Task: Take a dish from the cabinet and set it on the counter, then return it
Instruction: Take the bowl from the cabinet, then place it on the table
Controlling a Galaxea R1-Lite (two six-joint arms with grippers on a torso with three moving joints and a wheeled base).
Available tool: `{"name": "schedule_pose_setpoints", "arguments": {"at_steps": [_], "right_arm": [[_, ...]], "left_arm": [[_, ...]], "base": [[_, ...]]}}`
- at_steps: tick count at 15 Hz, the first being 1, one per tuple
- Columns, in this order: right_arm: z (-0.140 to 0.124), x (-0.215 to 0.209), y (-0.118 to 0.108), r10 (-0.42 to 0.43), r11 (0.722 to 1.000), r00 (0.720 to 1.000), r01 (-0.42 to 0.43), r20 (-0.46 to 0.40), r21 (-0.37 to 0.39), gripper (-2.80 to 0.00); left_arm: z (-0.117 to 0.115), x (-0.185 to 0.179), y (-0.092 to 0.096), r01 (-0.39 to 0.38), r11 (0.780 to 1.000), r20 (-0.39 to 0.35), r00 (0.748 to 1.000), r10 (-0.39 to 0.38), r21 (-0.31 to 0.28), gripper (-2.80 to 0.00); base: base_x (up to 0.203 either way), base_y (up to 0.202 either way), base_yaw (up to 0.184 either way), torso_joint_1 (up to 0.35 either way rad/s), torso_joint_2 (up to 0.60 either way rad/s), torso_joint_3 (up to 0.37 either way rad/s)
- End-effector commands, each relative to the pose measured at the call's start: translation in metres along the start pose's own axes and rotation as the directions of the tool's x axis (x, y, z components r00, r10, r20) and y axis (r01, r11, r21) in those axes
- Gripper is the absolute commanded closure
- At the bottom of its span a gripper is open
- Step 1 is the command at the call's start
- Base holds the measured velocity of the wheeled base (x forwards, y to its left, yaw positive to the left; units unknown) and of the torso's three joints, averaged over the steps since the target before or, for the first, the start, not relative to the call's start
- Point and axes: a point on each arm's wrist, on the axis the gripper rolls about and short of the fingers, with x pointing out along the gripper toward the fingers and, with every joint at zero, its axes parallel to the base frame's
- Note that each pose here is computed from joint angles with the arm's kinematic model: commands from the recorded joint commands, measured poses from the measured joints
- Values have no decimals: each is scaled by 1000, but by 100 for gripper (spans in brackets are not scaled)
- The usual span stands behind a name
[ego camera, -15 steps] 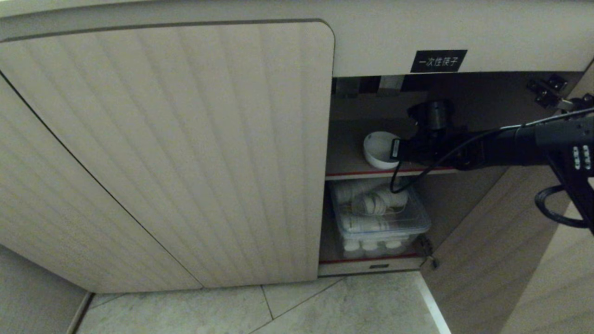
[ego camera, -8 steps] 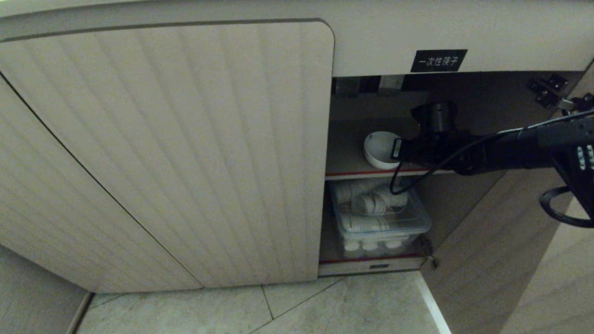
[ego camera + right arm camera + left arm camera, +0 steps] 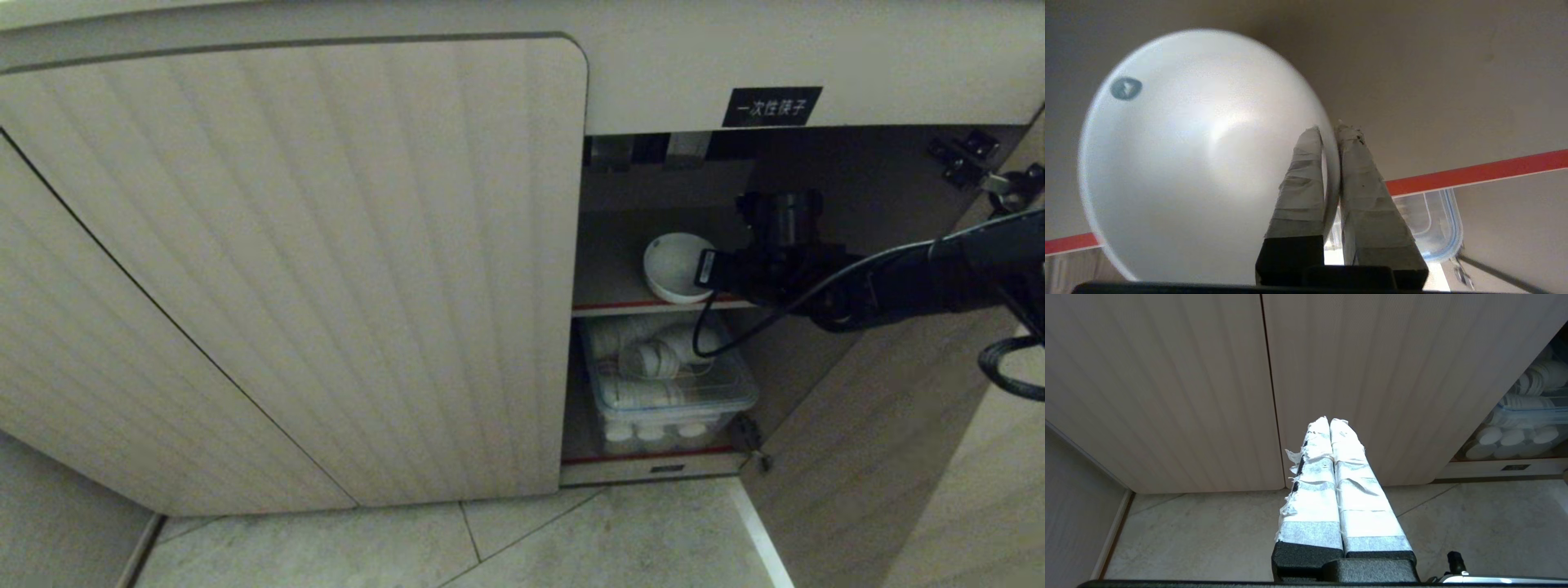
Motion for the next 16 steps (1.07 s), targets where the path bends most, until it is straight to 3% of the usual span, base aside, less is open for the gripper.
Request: {"name": "schedule_pose_setpoints", "arguments": {"at_steps": [1, 16], "right_arm": [[2, -10, -2, 6, 1000, 1000, -7, 19, 6, 0], [-6, -62, -1, 44, 999, 999, -44, 17, 19, 0]], "left_arm": [[0, 0, 0, -1, 1000, 1, 1000, 1, -1, 0], [0, 0, 0, -1, 1000, 1, 1000, 1, -1, 0]], "base": [[0, 0, 0, 0, 0, 0], [0, 0, 0, 0, 0, 0]]}}
